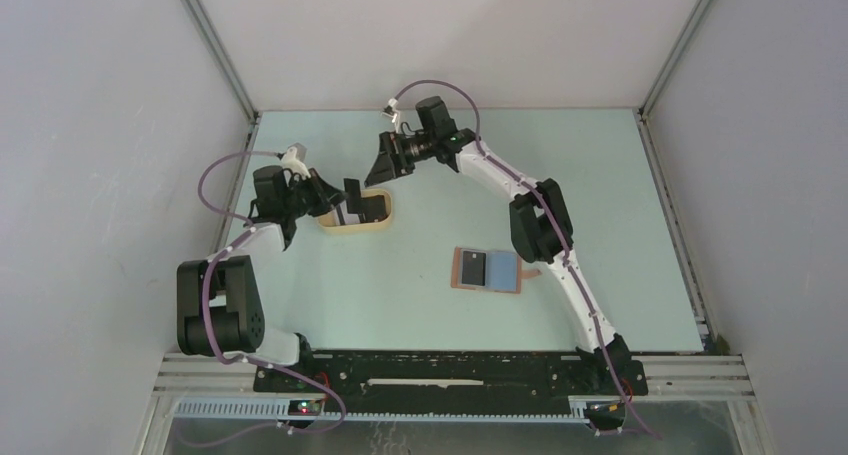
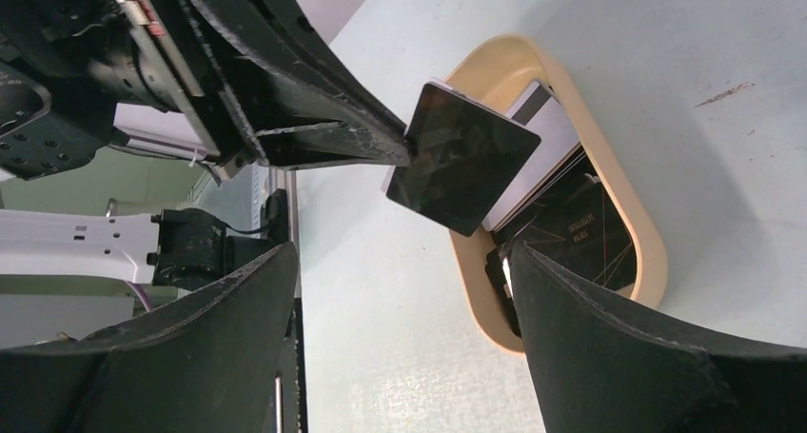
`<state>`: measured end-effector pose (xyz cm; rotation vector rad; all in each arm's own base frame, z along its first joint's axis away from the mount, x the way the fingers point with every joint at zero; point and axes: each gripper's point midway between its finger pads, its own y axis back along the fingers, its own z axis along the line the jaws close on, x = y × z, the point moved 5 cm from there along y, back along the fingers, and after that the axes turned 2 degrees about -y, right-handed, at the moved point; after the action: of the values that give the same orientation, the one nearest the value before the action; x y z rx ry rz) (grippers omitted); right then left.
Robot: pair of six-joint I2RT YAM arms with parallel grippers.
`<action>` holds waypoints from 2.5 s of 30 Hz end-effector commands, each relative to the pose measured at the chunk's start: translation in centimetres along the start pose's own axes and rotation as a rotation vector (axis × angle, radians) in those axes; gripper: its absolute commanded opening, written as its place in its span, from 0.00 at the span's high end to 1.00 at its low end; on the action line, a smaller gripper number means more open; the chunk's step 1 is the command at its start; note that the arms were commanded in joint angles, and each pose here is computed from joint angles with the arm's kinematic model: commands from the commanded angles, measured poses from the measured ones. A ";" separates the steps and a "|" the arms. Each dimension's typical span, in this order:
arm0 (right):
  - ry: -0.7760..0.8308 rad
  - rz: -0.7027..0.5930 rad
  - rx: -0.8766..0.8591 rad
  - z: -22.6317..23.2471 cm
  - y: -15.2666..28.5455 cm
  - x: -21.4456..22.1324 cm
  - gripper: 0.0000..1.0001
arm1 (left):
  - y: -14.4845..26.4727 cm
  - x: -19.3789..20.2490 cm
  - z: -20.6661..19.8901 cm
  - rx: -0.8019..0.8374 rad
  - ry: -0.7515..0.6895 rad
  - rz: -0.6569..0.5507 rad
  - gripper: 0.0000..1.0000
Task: Put the credit cards into the card holder
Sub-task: Pick up the credit card from the storage box.
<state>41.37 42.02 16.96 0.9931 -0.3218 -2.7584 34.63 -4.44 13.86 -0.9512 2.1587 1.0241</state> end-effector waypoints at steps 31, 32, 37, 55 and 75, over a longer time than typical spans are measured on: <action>-0.041 -0.042 -0.117 -0.4 -3.2 -0.7 0.33 | -0.4 -0.6 -1.4 0.322 0.130 -0.036 1.00; -0.043 -0.043 -0.119 -0.4 -3.2 -0.7 0.35 | -0.4 -0.6 -1.4 0.323 0.131 -0.035 1.00; -0.043 -0.043 -0.147 -0.1 -3.1 -0.8 0.51 | -0.5 -0.4 -1.4 0.330 0.142 -0.029 1.00; -0.081 -0.062 -0.238 0.1 -2.3 -1.1 1.00 | -0.2 -0.8 -1.1 0.372 0.216 -0.060 0.68; -0.054 -0.039 -0.275 0.6 -1.6 -1.0 1.00 | 1.3 -2.0 -3.1 0.657 0.272 -0.113 0.95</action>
<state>41.42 44.07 16.70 0.8158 0.0544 -2.7784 34.86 -5.56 15.79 -0.9548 2.4613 0.1568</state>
